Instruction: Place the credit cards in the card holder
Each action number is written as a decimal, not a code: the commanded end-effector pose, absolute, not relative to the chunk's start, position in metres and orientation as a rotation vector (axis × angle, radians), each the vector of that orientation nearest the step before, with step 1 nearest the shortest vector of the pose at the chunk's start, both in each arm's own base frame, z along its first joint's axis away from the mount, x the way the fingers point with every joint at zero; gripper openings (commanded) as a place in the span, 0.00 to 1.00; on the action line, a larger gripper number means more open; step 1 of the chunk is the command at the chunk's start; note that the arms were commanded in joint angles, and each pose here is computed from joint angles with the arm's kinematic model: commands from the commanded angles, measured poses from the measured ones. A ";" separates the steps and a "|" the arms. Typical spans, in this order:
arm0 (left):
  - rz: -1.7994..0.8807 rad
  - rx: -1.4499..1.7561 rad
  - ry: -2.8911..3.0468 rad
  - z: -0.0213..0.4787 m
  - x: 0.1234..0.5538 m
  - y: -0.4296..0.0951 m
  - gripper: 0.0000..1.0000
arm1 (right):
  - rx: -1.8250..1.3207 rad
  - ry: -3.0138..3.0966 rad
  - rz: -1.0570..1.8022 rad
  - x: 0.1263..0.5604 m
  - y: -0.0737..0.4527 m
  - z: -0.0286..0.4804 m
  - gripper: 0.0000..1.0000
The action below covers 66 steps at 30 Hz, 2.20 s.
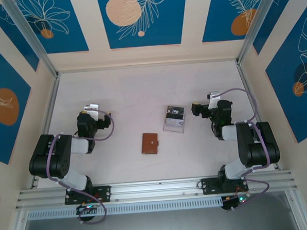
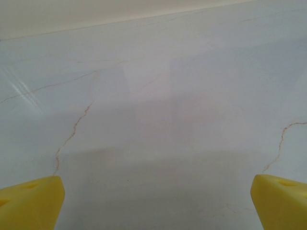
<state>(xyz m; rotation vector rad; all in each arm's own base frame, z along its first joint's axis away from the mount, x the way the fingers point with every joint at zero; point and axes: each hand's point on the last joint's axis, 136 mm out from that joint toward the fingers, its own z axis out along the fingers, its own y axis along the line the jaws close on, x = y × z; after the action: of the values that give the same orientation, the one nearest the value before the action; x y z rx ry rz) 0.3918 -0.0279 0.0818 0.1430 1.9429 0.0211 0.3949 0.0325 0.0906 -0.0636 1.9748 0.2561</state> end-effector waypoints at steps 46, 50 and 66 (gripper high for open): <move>-0.736 -0.053 2.500 0.087 0.246 -0.211 0.57 | -0.100 2.436 0.534 0.300 0.191 0.181 0.69; -0.743 0.009 2.529 0.065 0.234 -0.239 0.55 | -0.234 2.551 0.586 0.273 0.227 0.154 0.63; -0.652 0.028 2.628 0.014 0.222 -0.239 0.42 | -0.357 2.769 0.352 0.233 0.292 0.076 0.51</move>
<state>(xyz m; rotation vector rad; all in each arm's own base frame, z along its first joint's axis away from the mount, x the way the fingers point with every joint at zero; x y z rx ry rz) 0.2261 -0.2436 0.0266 0.0452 2.6154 -0.6841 0.2283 0.2849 0.0696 -0.3974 2.7743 0.3632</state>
